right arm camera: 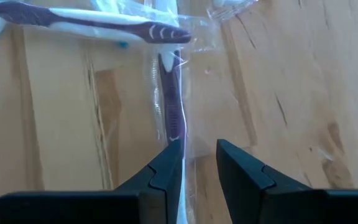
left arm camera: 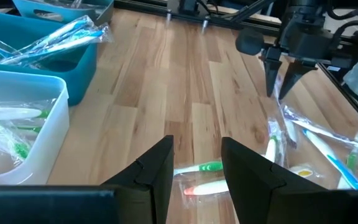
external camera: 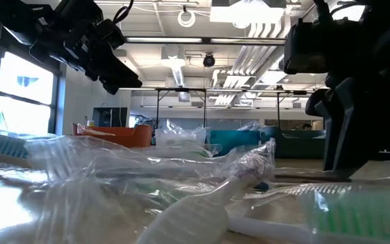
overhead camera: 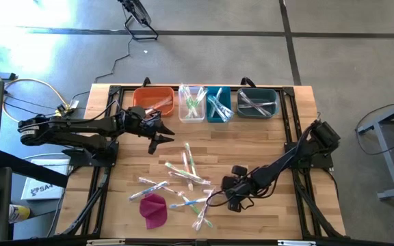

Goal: Pick & Place Toothbrushes
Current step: Put the purple toothbrush into the green bin

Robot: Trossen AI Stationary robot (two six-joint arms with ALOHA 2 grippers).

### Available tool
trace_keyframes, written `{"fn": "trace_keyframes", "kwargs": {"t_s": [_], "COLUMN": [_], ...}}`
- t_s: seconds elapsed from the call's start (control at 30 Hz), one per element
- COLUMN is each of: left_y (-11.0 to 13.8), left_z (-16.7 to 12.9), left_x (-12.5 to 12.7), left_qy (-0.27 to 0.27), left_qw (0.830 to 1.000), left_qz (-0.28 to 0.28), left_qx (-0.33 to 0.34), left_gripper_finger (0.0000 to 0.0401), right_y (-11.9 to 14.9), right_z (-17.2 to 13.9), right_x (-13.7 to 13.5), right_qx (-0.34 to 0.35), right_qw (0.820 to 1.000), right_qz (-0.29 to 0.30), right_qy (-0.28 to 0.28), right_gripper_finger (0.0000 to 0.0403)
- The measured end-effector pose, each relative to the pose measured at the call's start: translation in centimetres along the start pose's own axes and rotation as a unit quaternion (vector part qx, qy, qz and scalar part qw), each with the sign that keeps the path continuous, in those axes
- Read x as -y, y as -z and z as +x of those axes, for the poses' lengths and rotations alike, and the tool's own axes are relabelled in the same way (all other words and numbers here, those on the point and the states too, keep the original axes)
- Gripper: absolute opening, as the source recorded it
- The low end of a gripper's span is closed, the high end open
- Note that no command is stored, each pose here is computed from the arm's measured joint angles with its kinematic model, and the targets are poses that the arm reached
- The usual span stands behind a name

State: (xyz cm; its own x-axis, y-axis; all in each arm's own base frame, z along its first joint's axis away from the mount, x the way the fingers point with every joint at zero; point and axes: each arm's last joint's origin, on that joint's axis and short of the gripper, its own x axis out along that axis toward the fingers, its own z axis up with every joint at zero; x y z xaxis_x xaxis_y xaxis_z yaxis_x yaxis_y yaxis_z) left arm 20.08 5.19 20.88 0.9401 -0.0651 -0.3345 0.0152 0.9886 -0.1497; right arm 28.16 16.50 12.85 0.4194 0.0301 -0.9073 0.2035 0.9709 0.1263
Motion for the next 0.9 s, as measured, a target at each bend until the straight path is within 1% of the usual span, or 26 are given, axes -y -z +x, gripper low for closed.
{"fn": "trace_keyframes", "kwargs": {"t_s": [0.27,0.47,0.57,0.7,0.77,0.9], "left_y": [0.0,0.0,0.0,0.0,0.0,0.0], "left_z": [0.0,0.0,0.0,0.0,0.0,0.0], "left_x": [0.0,0.0,0.0,0.0,0.0,0.0], "left_qy": [0.0,-0.001,-0.001,-0.001,-0.001,-0.001], "left_qw": [1.0,1.0,1.0,1.0,1.0,1.0], "left_qz": [0.0,0.0,0.0,-0.001,-0.001,-0.001], "left_qx": [0.0,0.0,-0.001,-0.002,-0.002,-0.002], "left_gripper_finger": [0.0132,0.0132,0.0132,0.0132,0.0132,0.0132], "right_y": [0.0,-0.3,-0.9,-1.3,-1.5,-1.4], "right_z": [0.0,-1.0,-2.1,-2.8,-3.0,-2.7], "right_x": [-0.1,0.5,0.6,0.6,0.4,0.3], "right_qx": [0.003,0.032,0.052,0.062,0.064,0.053], "right_qw": [1.0,0.999,0.998,0.998,0.998,0.998], "right_qz": [-0.001,-0.001,0.007,0.012,0.015,0.011], "right_qy": [-0.002,0.026,0.018,0.001,-0.015,-0.021], "right_gripper_finger": [0.0094,0.0094,0.0094,0.0094,0.0094,0.0094]}}
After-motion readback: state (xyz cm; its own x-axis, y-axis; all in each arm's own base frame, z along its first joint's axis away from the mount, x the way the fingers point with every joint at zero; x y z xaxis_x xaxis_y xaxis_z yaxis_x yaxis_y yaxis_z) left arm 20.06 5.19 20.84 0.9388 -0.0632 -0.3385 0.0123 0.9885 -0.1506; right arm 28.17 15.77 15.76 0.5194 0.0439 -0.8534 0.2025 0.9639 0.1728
